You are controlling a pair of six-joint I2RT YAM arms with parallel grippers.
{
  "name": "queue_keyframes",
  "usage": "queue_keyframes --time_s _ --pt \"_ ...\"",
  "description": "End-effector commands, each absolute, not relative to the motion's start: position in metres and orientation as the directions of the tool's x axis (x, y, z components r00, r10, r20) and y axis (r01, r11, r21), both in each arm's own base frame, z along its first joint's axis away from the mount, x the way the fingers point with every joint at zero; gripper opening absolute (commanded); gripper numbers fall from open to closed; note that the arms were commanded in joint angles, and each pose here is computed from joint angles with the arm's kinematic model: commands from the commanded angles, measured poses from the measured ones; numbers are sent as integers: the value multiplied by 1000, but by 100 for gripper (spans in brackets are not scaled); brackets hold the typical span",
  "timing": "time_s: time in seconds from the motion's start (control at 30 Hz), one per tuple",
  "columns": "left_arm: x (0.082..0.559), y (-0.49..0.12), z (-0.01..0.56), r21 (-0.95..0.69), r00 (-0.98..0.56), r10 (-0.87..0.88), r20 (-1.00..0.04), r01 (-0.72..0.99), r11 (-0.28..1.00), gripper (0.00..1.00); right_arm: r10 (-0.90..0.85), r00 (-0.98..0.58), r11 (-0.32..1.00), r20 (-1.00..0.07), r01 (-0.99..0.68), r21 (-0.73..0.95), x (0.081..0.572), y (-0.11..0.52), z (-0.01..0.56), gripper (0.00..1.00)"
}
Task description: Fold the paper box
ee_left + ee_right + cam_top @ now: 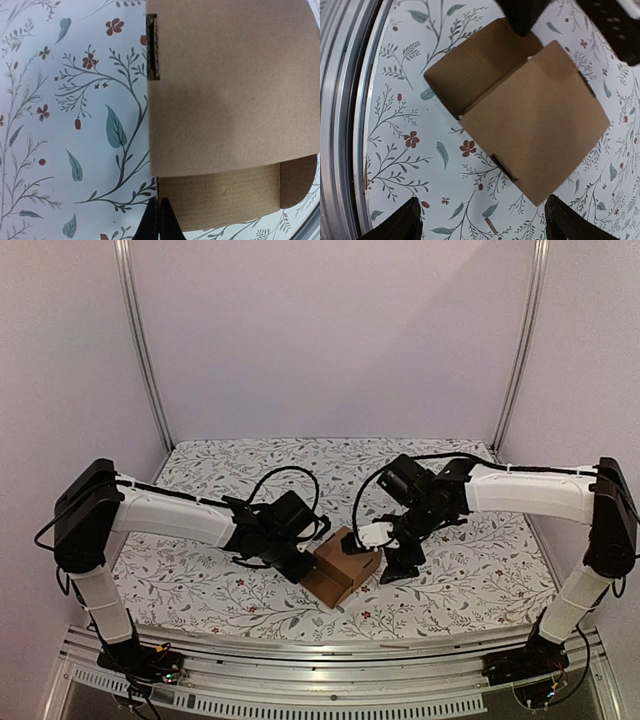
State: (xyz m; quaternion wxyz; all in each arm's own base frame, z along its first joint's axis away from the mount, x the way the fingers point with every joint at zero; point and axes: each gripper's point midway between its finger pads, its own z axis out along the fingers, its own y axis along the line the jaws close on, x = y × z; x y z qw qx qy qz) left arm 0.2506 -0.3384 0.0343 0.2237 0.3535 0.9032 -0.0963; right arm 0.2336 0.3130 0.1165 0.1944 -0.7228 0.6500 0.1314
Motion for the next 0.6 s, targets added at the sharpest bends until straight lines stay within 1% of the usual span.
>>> queue_keyframes --time_s 0.0,0.13,0.2,0.33,0.43,0.57 --pt "254 -336 28 -15 -659 604 -448 681 732 0 -875 365 -250 -318 -903 -349 237 328 103 83" --pt "254 -335 26 -17 -663 605 -441 681 732 0 -869 407 -253 -282 -855 -453 241 347 107 81" --pt "254 -336 26 -25 -665 603 -440 681 732 0 -861 423 -260 -284 -844 -469 237 354 108 79" --pt "255 -336 25 -32 -669 603 -434 680 733 0 -856 458 -291 -240 -810 -508 229 362 90 76" --pt "255 -336 24 -35 -674 603 -426 679 734 0 -844 487 -329 -223 -800 -501 219 363 76 76" --pt "254 -335 22 -41 -679 604 -417 678 734 0 -847 481 -326 -229 -808 -490 212 363 68 76"
